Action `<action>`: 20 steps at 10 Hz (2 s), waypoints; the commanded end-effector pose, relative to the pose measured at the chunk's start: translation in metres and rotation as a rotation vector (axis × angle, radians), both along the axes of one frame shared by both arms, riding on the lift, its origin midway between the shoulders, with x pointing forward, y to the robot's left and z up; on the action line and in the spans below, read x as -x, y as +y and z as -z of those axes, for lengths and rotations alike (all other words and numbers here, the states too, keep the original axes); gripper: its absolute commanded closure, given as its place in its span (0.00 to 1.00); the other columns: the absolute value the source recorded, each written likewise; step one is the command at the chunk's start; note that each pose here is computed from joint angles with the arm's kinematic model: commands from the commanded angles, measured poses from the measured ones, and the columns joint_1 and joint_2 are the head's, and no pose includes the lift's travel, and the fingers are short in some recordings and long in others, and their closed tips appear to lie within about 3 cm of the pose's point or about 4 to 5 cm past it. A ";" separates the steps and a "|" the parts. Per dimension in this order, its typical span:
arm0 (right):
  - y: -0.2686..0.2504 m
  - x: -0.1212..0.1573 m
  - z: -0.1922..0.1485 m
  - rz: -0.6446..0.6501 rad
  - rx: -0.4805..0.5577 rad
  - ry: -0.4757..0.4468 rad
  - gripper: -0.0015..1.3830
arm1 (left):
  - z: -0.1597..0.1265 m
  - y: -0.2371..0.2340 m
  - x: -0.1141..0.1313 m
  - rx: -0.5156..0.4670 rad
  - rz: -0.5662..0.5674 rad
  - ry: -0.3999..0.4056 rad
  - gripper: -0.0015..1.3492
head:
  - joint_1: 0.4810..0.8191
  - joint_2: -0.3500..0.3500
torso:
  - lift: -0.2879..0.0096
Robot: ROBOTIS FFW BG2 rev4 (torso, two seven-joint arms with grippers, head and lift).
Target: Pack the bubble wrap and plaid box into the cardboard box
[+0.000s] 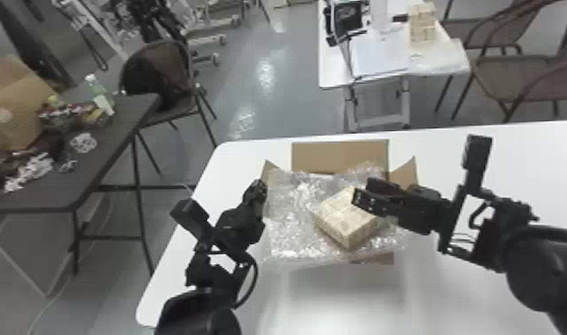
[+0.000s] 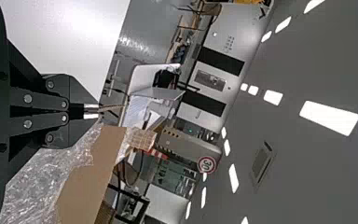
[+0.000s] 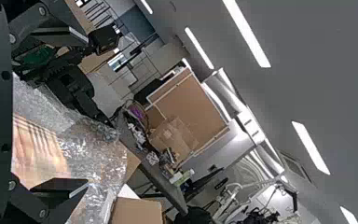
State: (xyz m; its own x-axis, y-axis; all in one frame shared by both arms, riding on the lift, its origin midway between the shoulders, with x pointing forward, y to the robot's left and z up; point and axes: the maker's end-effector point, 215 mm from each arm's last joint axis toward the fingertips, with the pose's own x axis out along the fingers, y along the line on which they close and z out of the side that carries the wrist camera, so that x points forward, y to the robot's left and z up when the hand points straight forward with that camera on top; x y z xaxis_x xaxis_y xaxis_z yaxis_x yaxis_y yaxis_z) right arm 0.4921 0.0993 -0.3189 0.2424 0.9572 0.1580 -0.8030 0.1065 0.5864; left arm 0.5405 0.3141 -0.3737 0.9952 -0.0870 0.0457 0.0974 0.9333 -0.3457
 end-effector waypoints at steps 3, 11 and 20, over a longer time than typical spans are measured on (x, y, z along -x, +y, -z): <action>-0.028 -0.021 -0.023 0.125 0.071 -0.130 0.15 | 0.010 -0.002 -0.002 0.000 0.017 0.047 0.90 | 0.63 1.00 | 0.67; -0.285 -0.025 0.010 0.897 0.597 -0.393 0.15 | 0.024 0.040 0.020 -0.027 -0.099 0.093 0.90 | 0.63 0.80 | 0.67; -0.381 0.059 0.134 1.026 0.617 -0.234 0.15 | 0.020 0.173 0.091 -0.140 -0.613 0.013 0.90 | 0.63 0.83 | 0.67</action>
State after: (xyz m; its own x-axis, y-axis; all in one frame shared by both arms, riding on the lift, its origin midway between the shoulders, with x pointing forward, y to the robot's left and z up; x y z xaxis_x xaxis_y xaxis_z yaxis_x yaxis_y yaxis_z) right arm 0.4347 -0.2786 -0.4498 0.9556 0.2737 -0.1093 -0.2680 0.9613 0.0643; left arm 0.4538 0.4785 -0.3938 0.8772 0.4774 0.0504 -0.4572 0.8628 -0.2160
